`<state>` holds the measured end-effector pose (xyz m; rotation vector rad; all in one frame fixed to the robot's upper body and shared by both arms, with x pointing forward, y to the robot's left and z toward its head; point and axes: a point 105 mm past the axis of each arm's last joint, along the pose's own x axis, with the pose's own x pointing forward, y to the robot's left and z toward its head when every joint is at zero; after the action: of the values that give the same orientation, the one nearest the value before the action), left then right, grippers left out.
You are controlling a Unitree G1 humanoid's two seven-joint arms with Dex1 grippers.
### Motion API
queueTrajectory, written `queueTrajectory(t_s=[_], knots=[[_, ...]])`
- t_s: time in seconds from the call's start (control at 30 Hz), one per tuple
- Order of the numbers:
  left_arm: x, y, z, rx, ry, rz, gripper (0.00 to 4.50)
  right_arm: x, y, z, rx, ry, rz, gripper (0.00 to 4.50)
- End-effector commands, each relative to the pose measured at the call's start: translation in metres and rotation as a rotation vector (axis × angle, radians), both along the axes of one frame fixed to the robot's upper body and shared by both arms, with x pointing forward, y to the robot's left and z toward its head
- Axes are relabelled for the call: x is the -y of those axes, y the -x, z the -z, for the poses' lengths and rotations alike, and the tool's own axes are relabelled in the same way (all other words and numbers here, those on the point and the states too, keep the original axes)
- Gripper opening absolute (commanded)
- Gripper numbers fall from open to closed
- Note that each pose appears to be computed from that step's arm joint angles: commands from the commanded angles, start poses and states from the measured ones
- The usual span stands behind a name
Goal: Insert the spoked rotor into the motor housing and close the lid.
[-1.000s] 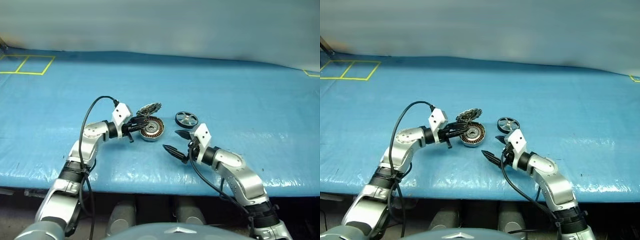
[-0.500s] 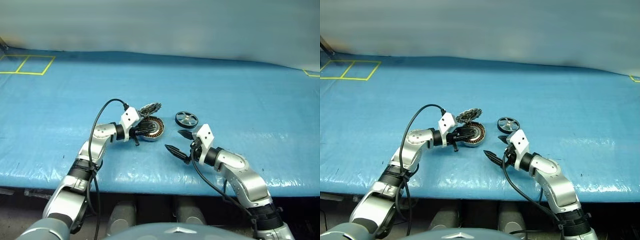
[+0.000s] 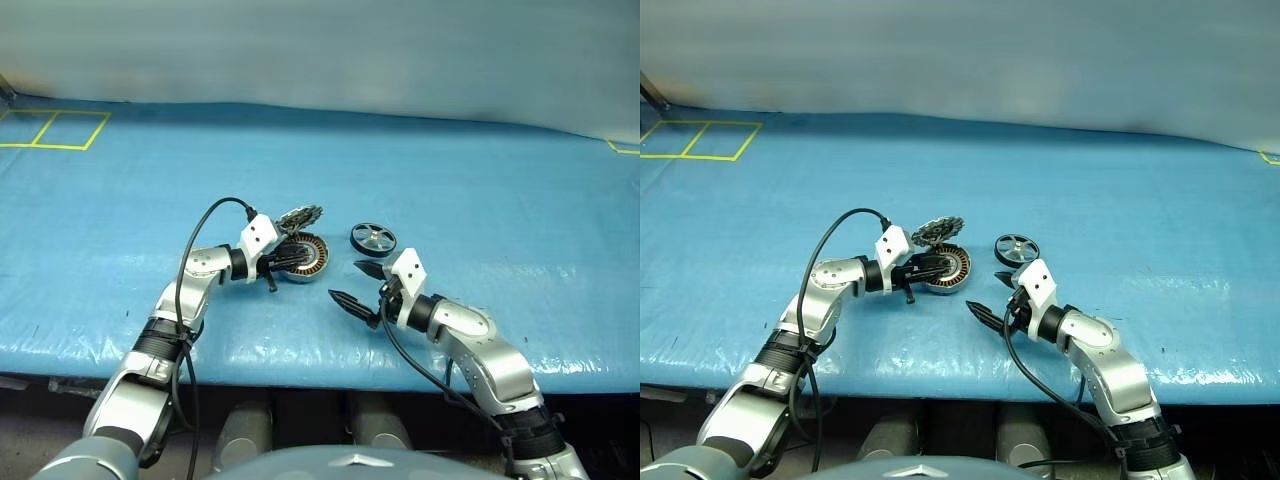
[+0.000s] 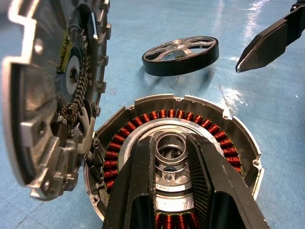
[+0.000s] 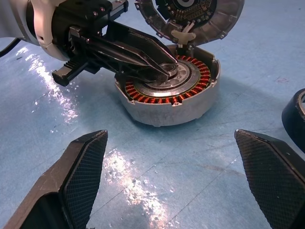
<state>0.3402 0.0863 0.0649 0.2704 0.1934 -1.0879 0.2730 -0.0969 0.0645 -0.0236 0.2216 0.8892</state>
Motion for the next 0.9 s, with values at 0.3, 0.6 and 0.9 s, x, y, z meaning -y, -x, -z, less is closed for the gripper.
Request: queueTrajectory(t_s=[0.3, 0.6, 0.9], knots=[[-0.0016, 0.0033, 0.0010, 0.000, -0.023, 0.017, 0.66, 0.0008, -0.0040, -0.0076, 0.030, -0.004, 0.004, 4.50], [-0.0017, -0.0008, -0.0023, 0.016, 0.002, -0.019, 0.66, 0.0013, -0.0059, -0.0070, 0.032, 0.006, 0.008, 4.50], [0.0016, -0.0006, -0.0045, 0.035, 0.024, -0.017, 2.00, 0.0041, -0.0082, -0.0095, 0.049, 0.026, 0.017, 4.50]])
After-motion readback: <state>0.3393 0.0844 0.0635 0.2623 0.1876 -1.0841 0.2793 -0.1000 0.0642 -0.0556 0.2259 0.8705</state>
